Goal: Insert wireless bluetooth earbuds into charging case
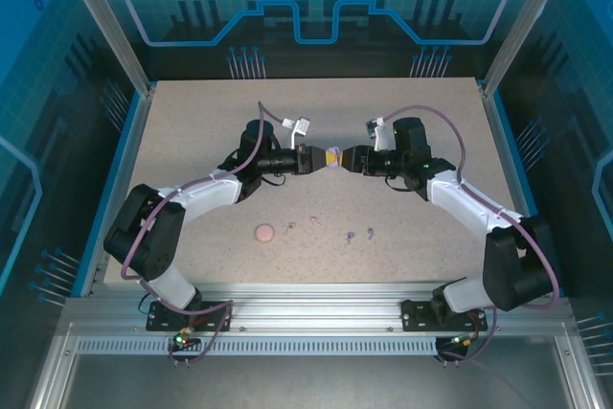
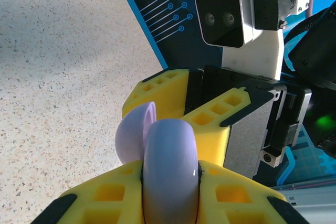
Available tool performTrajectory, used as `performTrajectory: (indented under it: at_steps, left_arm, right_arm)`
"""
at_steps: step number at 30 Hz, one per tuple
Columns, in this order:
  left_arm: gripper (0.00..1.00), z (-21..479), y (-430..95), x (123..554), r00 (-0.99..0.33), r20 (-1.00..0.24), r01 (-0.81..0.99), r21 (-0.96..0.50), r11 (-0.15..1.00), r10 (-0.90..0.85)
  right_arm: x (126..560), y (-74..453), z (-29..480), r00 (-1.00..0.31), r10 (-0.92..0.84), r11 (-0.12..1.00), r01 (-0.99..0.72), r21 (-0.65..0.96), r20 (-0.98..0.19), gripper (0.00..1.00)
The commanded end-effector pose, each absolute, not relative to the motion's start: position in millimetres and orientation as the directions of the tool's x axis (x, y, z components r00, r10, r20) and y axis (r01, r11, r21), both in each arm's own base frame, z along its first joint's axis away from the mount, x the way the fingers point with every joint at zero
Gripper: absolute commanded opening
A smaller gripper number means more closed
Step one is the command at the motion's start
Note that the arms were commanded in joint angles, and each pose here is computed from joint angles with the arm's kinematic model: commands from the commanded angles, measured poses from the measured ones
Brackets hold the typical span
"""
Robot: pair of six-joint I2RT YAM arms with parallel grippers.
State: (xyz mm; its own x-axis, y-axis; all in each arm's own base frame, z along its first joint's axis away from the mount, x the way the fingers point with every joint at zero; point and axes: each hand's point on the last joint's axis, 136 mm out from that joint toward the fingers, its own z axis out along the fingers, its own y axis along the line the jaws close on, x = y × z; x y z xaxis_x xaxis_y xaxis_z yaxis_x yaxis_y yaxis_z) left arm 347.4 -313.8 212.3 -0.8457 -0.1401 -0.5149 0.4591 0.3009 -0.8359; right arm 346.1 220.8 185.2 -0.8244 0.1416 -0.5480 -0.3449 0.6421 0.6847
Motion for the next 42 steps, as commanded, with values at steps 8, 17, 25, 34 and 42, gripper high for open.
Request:
performTrajectory:
  at_steps: [8, 17, 25, 34, 42]
  left_arm:
    - [0.0, 233, -320, 347, -0.82, -0.557, 0.511, -0.817, 0.268, -0.133]
    - [0.0, 232, -321, 346, -0.82, -0.558, 0.513, -0.816, 0.267, -0.129]
    - [0.0, 236, -322, 343, -0.82, -0.56, 0.522, -0.817, 0.247, -0.122]
    - [0.0, 238, -326, 340, -0.821, -0.558, 0.524, -0.82, 0.231, -0.117]
    - [0.07, 237, -324, 343, -0.819, -0.559, 0.519, -0.818, 0.246, -0.128]
  right_arm:
    - [345, 230, 181, -0.832, 0.115, 0.631, -0.36, 0.687, -0.542, 0.44]
    - [339, 238, 188, -0.826, 0.078, 0.6, -0.408, 0.688, -0.559, 0.41]
    - [341, 240, 194, -0.822, 0.074, 0.57, -0.429, 0.7, -0.564, 0.32]
    - [343, 242, 201, -0.821, 0.065, 0.55, -0.445, 0.706, -0.568, 0.09]
    - [343, 238, 203, -0.817, 0.066, 0.568, -0.44, 0.695, -0.572, 0.0]
